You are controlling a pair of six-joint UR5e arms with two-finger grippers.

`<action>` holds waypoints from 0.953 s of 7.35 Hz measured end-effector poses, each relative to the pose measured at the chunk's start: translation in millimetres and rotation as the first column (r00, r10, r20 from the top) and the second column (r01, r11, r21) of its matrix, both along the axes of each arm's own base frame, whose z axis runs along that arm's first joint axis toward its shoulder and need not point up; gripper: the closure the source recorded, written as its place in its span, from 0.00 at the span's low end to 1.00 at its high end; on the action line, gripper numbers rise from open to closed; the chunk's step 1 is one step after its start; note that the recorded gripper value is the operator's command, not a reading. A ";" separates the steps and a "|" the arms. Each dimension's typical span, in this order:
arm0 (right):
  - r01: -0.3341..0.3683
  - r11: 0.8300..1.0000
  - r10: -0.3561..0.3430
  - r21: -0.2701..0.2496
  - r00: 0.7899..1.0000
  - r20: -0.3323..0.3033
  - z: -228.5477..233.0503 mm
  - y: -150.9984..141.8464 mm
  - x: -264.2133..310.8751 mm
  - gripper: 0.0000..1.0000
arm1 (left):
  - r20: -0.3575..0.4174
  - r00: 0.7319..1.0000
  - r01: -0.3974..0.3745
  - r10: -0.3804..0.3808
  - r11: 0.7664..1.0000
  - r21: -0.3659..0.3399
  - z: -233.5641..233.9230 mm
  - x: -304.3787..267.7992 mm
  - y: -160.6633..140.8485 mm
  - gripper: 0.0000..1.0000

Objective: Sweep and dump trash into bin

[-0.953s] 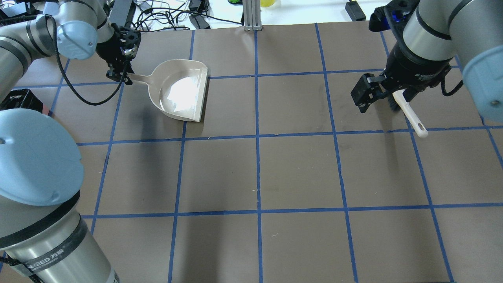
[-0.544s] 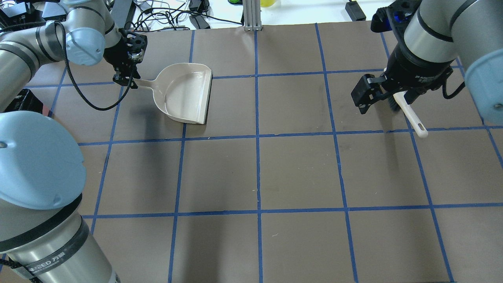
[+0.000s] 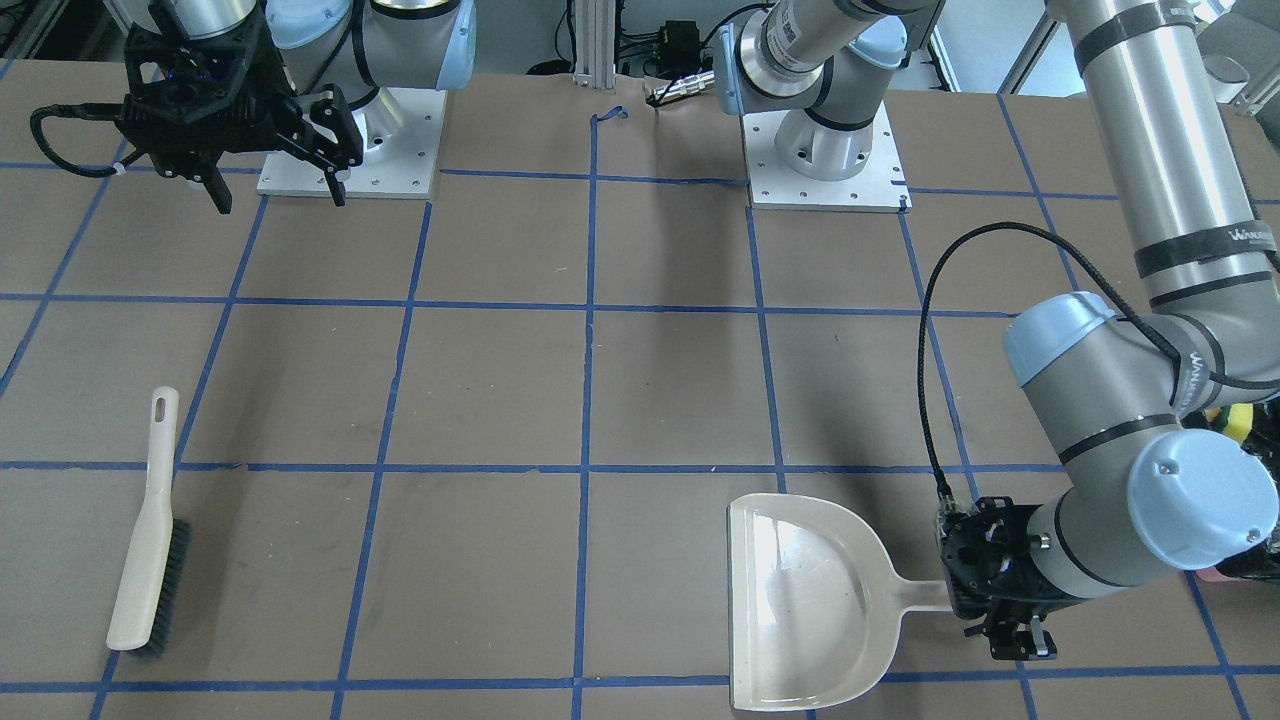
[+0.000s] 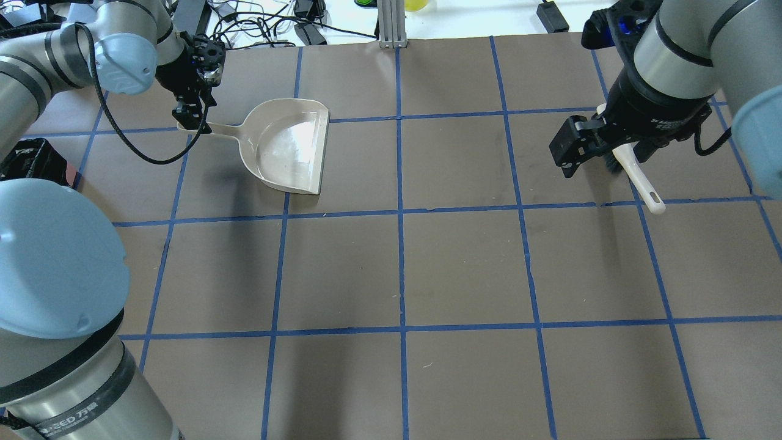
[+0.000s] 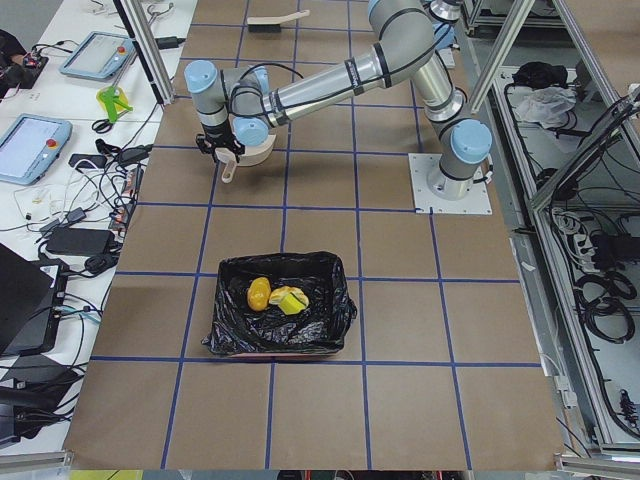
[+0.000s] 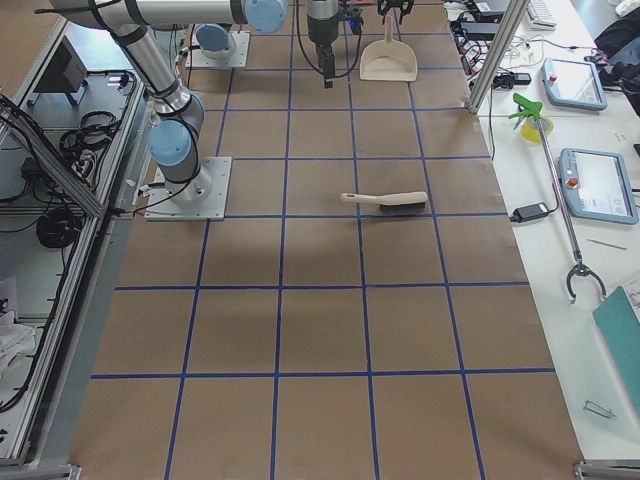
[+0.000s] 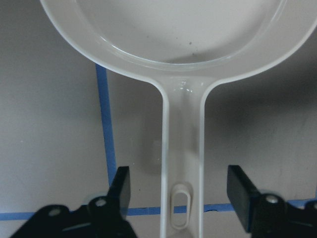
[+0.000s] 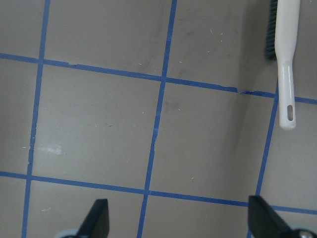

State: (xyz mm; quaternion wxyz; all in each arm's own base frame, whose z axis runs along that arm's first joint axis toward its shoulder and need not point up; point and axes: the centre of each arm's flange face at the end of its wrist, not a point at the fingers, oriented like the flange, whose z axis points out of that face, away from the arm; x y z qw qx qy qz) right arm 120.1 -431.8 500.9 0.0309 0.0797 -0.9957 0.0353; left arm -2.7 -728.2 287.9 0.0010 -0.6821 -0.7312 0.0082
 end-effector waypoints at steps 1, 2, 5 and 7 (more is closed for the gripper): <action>-0.005 1.000 0.004 -0.006 0.999 -0.033 1.3 0.1 -3.2 0.00 | -0.023 0.996 -0.085 0.085 0.996 0.003 17.6 -13.7 6.8 0.26; -0.005 1.000 0.005 -0.009 0.999 -0.047 1.4 -0.5 -4.6 0.00 | -0.035 0.985 -0.168 0.169 0.985 0.022 38.8 -34.9 19.2 0.24; 0.001 1.000 -0.001 0.007 0.999 -0.038 -7.5 -8.2 -3.9 0.00 | -0.024 0.900 -0.433 0.435 0.899 0.066 119.5 -77.6 73.2 0.13; -0.003 1.000 0.003 -0.005 1.000 0.011 -10.8 -14.5 0.8 0.00 | 0.013 0.730 -0.681 0.683 0.726 0.098 153.1 -87.4 116.7 0.11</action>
